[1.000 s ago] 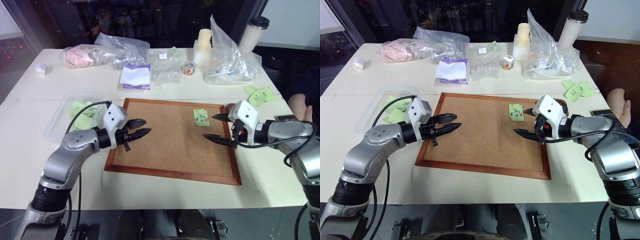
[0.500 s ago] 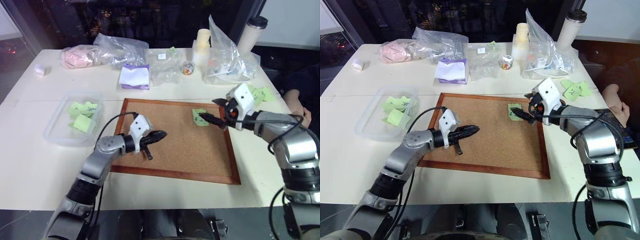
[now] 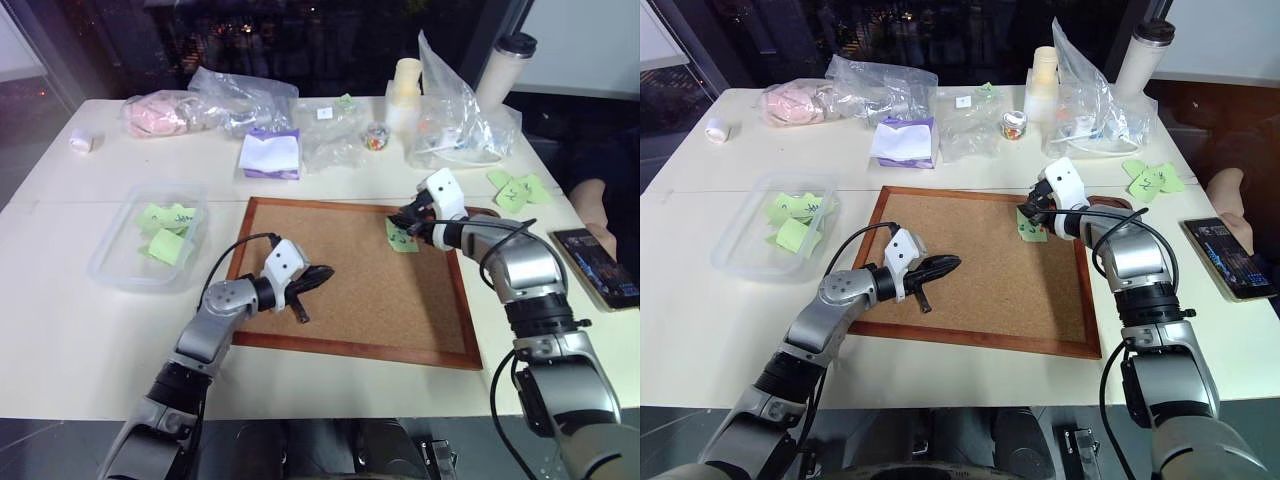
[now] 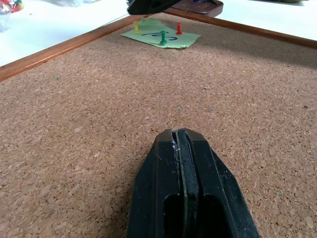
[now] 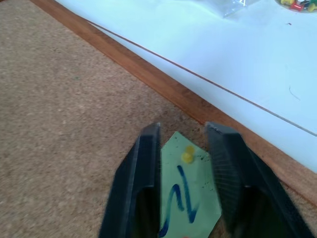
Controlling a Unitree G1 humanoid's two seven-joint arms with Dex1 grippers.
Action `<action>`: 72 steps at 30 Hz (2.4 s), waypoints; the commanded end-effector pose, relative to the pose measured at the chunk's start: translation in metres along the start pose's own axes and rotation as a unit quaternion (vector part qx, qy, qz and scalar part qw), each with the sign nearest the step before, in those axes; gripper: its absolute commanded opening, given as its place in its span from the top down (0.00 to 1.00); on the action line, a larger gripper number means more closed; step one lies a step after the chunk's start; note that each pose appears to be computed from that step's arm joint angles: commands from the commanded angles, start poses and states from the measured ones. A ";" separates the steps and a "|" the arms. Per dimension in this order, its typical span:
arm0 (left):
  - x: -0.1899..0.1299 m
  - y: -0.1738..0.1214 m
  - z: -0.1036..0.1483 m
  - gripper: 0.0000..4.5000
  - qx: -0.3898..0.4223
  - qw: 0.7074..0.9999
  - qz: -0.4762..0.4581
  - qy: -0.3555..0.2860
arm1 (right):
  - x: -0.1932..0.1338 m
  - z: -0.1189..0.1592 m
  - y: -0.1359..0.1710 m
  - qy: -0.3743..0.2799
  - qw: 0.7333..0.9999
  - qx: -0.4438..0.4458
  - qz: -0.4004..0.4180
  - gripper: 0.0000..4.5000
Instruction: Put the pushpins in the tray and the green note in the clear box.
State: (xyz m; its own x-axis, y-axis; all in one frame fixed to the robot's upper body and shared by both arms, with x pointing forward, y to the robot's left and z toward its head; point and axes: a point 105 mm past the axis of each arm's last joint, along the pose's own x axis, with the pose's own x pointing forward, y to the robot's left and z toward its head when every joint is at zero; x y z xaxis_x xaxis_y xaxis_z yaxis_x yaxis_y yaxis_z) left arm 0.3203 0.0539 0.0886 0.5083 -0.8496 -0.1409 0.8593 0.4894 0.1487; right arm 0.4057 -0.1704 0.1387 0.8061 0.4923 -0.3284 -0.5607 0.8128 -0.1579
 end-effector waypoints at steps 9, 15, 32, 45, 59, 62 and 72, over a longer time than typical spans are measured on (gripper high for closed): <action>-0.005 -0.005 -0.007 1.00 -0.005 1.000 0.003 0.011 | 0.007 -0.003 -0.003 -0.002 1.000 -0.006 0.008 0.63; -0.006 -0.005 -0.011 1.00 -0.007 1.000 0.006 0.017 | 0.010 -0.008 -0.002 0.003 1.000 -0.005 0.014 0.83; -0.010 -0.004 -0.048 1.00 -0.060 0.995 0.020 0.078 | -0.011 0.031 0.005 -0.042 0.999 -0.015 0.022 0.99; -0.009 -0.002 -0.049 1.00 -0.063 0.995 0.024 0.076 | -0.052 0.032 -0.053 -0.056 0.994 0.025 -0.092 0.99; -0.008 -0.005 -0.043 1.00 -0.058 0.996 0.019 0.069 | -0.066 -0.041 -0.105 0.012 0.980 0.092 -0.178 0.99; -0.009 -0.006 -0.043 1.00 -0.058 0.996 0.018 0.069 | -0.066 -0.049 -0.107 0.016 0.978 0.102 -0.181 0.99; -0.010 -0.005 -0.045 1.00 -0.057 0.996 0.018 0.071 | -0.069 -0.037 -0.104 -0.002 0.982 0.093 -0.164 0.13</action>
State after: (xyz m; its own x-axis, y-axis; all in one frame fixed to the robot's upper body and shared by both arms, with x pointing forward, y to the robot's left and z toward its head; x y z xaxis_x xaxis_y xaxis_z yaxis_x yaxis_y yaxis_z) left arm 0.3197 0.0595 0.0756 0.5389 -0.8249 -0.1704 0.8423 0.5297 0.0995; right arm 0.4004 -0.2963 0.1197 0.9168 0.1941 -0.3490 -0.2271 0.9723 -0.0560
